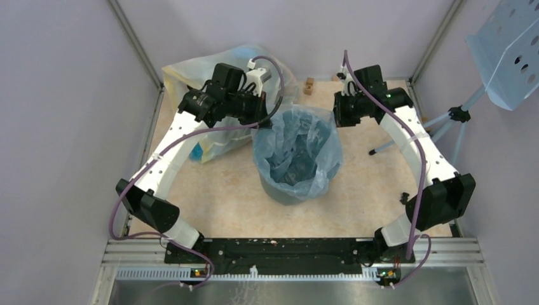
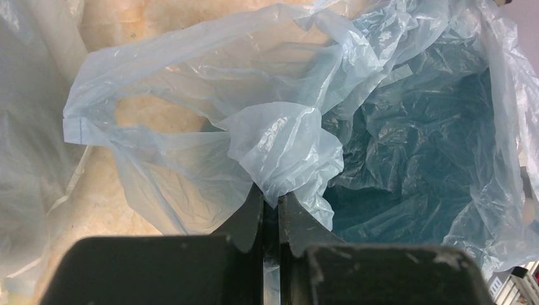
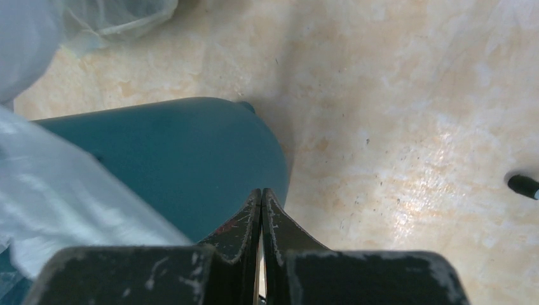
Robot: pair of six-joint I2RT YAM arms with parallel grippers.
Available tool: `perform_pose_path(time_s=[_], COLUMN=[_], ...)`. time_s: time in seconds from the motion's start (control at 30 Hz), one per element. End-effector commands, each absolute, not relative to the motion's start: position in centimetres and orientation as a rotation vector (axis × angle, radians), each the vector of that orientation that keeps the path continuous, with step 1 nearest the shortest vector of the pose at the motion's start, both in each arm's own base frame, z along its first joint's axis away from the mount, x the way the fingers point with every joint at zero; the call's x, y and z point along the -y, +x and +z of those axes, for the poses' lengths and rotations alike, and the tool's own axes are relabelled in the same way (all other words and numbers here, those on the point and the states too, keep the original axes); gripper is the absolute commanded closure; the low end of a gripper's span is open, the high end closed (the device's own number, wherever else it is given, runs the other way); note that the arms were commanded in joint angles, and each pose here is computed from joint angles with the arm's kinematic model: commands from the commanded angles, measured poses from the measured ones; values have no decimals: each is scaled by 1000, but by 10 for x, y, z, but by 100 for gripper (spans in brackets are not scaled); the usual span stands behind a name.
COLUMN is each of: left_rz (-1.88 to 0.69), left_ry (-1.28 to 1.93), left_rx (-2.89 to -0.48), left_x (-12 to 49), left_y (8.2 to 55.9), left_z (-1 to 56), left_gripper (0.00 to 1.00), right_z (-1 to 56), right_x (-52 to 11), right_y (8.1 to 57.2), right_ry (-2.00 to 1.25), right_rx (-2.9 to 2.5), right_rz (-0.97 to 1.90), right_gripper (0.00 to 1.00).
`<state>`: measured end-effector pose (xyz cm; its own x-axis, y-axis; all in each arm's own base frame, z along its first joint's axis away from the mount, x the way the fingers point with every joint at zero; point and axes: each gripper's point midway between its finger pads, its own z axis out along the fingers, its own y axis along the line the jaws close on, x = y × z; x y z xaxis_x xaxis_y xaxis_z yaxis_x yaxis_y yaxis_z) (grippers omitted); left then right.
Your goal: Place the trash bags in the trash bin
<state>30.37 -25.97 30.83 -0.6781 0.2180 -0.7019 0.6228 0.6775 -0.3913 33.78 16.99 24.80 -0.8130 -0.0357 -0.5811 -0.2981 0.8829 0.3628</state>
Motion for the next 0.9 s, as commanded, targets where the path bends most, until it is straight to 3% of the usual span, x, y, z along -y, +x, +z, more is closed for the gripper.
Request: perform_pose_path(time_s=[0.0,0.2,0.27,0.47,0.5,0.53,0.57,0.87], left_rz=[-914,-849,-816,-704,-694,-689,-690,-703], left_ry=[603,477,425,262,242,217,203,147], left_rx=[-2109,-2156,-2176,-2244,-2249,-2256,-2257,-2259], left_x=[262,249,243,223,221,220,219,220], left_y=[303,308,310,314,314,314,314,316], left_z=[348,340,336,325,324,322,321,317], left_gripper=[100,100,100,100,100,100,100,100], right_z=[231,248,271,318,325,332,339,367], right_x=[-165,-144,-141,-120,-121,-124,-125,-177], right_y=[336,344,347,330,323,317,312,292], right_ry=[-198,-176,-169,-161,-164,-172,-167,-282], right_rx=[-2512,-2497,-2442,-2414,-2405,-2393,-2376,-2347], right_rz=[575,418,398,299,310,331,335,347], right_gripper=[100,100,93,61,51,34,26,24])
